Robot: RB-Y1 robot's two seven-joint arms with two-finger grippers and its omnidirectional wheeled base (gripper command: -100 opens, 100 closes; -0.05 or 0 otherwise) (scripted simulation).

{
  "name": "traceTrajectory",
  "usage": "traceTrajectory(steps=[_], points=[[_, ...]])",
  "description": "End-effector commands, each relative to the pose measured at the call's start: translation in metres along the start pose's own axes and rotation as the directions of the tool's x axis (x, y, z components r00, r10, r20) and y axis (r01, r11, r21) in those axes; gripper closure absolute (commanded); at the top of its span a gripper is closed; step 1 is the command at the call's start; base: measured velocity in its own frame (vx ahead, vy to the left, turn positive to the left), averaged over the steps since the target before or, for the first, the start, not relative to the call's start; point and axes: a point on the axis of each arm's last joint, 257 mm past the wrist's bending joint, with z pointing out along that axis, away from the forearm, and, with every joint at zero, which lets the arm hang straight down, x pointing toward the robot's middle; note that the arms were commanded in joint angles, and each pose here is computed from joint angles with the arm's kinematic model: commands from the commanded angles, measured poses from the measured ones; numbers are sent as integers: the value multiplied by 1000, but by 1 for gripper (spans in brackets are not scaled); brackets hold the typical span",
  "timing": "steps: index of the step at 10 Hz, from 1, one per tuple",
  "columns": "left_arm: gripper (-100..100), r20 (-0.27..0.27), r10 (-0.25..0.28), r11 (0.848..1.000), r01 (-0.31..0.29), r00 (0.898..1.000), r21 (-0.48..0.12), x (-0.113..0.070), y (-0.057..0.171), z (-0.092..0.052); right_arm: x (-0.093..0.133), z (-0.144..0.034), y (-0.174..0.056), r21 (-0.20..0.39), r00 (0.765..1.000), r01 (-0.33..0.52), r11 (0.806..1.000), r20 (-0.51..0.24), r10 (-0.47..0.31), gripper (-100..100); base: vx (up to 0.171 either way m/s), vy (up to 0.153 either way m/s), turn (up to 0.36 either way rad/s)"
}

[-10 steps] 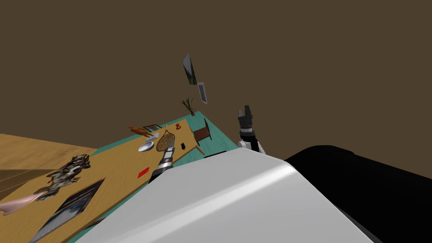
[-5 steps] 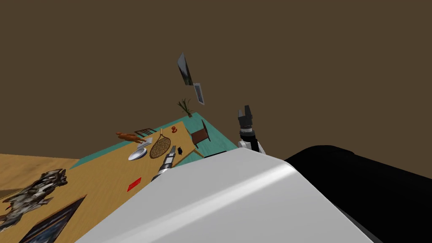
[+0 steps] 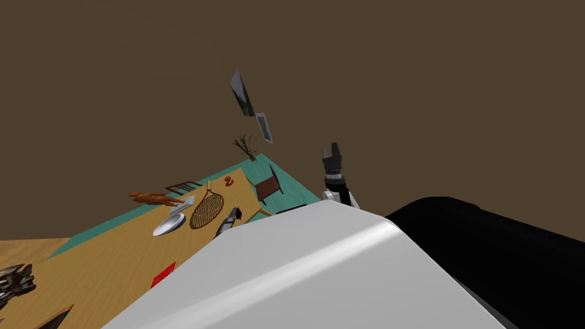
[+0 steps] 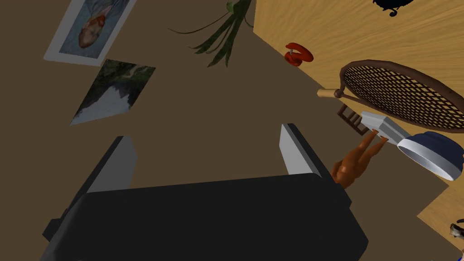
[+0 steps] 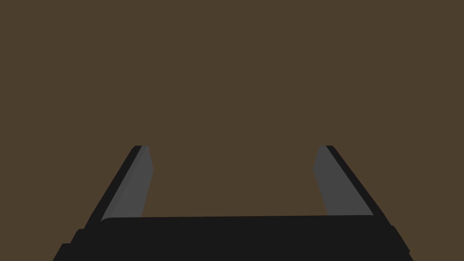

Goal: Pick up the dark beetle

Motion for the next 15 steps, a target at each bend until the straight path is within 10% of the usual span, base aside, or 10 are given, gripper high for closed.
traceTrajectory(steps=[1, 5, 10, 15], points=[[-100, -22, 17, 999, -18, 1000, -45, 12, 22, -10, 0, 0, 0, 0, 1000, 0, 1000, 0, 0, 0, 93, -1, -65], [-100, -122, 68, 972, -93, 990, -216, 38, 99, -51, 0, 0, 0, 0, 1000, 0, 1000, 0, 0, 0, 87, -6, -145], [-100, -267, 70, 884, -184, 961, -430, 72, 197, -131, 0, 0, 0, 0, 1000, 0, 1000, 0, 0, 0, 137, 33, -181], [-100, -319, 39, 831, -208, 947, -516, 85, 235, -173, 0, 0, 0, 0, 1000, 0, 1000, 0, 0, 0, 78, 27, -88]])
